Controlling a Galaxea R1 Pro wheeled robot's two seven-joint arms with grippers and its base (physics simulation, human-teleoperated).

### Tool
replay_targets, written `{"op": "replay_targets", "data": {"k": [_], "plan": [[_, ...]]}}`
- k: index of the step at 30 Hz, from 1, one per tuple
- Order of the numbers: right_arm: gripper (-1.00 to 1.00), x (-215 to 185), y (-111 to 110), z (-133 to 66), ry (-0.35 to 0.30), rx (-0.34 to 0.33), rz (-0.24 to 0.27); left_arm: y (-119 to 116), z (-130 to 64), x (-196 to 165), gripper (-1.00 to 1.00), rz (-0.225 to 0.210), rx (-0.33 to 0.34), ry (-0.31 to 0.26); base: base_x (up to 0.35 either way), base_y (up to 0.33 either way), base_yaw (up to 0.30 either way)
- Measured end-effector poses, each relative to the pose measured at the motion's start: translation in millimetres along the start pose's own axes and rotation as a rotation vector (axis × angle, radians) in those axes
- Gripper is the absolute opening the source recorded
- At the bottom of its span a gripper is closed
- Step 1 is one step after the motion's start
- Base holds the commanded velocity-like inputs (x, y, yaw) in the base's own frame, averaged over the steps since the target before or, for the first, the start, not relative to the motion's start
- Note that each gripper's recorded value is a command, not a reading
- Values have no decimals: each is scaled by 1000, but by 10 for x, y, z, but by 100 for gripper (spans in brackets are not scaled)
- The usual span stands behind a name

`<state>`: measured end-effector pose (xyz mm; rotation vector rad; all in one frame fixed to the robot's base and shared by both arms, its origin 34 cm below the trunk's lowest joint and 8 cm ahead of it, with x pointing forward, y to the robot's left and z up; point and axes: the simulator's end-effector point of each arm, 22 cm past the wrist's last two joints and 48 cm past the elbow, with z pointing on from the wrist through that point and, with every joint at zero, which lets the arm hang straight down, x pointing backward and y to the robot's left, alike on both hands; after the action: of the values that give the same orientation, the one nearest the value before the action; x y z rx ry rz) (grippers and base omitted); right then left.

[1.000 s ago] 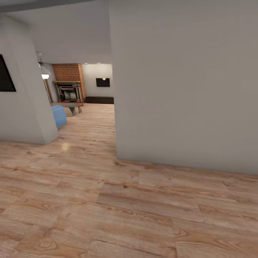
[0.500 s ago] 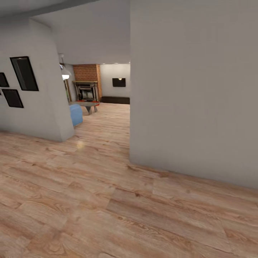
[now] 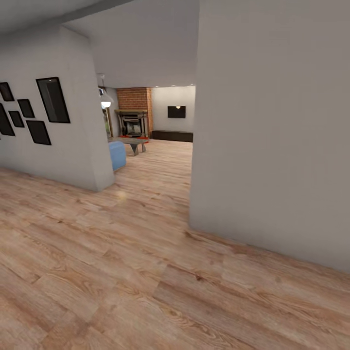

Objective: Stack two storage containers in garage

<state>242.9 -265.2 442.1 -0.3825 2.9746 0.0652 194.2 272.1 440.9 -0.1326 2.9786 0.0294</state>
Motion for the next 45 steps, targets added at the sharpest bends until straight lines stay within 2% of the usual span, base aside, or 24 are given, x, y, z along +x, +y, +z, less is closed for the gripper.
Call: {"op": "replay_targets", "data": {"k": [20,40,45], "plan": [[100,-5,1,0,-1,0,-1,0,0,2,100,0,0,0,322,0,9],[100,-10,0,0,-4,0,-2,1,0,2,100,0,0,0,322,0,254],[100,-9,0,0,-4,0,-1,1,-1,6,100,0,0,1,322,0,91]]}}
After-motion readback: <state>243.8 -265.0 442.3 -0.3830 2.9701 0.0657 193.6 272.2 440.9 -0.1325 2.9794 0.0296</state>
